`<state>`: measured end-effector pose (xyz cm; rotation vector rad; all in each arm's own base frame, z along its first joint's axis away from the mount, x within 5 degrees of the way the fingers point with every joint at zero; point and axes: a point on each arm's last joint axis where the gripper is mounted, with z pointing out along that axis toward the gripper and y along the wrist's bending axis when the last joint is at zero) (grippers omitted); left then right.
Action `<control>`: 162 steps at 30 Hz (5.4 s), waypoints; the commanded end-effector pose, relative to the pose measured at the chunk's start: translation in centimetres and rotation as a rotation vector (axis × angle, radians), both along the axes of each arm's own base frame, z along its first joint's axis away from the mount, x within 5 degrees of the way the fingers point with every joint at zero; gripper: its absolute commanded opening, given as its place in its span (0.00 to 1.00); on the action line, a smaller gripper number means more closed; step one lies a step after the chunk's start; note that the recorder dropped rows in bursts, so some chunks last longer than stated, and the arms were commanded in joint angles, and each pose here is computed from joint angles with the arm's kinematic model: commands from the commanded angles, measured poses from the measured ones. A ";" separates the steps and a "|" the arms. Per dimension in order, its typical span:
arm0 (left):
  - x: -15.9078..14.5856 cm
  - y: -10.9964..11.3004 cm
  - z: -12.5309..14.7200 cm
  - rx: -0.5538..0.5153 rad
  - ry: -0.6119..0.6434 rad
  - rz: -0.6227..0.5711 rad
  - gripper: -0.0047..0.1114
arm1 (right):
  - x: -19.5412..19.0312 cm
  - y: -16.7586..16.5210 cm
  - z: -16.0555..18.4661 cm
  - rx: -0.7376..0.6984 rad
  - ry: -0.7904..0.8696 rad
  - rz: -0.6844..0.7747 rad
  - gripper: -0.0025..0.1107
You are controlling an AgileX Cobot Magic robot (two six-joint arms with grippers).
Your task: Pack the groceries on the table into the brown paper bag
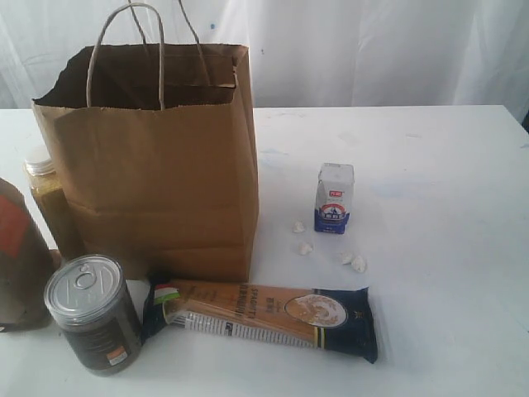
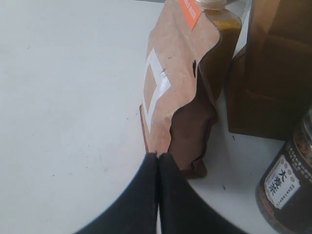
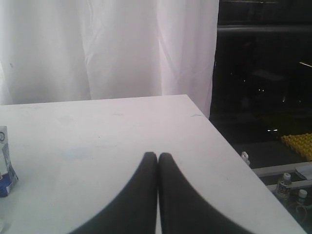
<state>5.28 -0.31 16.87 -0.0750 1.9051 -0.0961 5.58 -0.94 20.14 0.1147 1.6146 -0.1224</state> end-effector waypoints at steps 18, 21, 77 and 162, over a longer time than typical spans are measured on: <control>0.4 0.5 3.9 -0.467 -0.423 0.110 0.04 | 0.0 0.0 0.1 -0.006 -0.018 -0.002 0.02; 0.2 0.9 5.0 -0.467 -0.555 0.127 0.04 | 0.0 0.0 0.1 -0.006 -0.018 -0.002 0.02; 10.6 -1.2 18.4 0.222 0.450 -0.251 0.04 | -0.3 -0.4 -1.8 0.027 0.194 -0.047 0.02; 18.6 -0.8 6.4 0.184 0.793 -0.146 0.04 | -0.3 -0.4 -1.8 0.027 0.192 -0.047 0.02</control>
